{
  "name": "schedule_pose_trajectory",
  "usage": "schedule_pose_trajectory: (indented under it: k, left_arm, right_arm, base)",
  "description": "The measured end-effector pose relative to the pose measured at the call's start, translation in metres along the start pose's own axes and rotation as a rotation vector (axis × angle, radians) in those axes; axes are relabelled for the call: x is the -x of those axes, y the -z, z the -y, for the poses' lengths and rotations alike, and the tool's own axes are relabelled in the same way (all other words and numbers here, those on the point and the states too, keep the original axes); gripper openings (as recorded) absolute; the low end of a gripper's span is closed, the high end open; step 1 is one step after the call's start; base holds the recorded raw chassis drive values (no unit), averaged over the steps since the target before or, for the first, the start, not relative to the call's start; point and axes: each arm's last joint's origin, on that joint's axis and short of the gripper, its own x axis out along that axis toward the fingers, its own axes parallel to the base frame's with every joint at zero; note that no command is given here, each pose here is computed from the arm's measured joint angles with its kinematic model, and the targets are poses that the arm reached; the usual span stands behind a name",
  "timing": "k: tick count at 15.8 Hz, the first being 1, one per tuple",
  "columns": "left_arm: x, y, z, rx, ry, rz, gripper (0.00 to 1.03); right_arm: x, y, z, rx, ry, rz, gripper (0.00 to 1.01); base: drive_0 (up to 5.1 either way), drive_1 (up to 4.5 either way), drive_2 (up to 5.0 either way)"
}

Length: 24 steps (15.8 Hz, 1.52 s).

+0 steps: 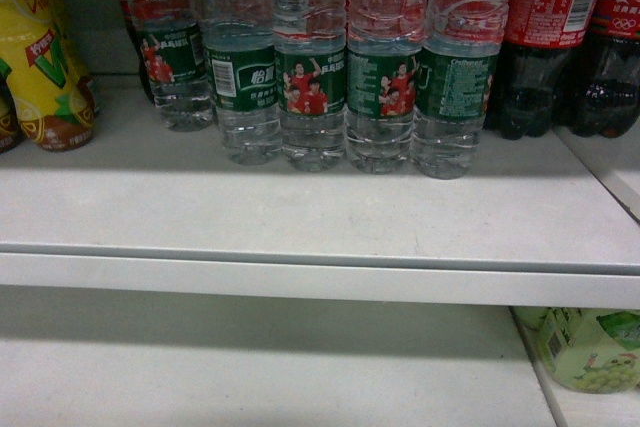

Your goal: Move water from second to third shelf

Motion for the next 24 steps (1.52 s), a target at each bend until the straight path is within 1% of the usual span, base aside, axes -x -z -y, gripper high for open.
schedule_pose_trajectory:
  k: [5,24]
  left_arm:
    - [0.0,0.0003,0.0,0.0,0.0,-0.003,0.98]
    - [0.0,-0.0003,0.0,0.0,0.001,0.003,0.98]
  right_arm:
    - [-0.0001,0.0014,0.0003,0.0,0.002,-0.01,0.4]
    - [0.0,0.0003,0.0001,-0.004,0.0,0.001,0.39]
  base:
    - [0.0,0.0,0.0]
    - [0.0,0.0,0.0]
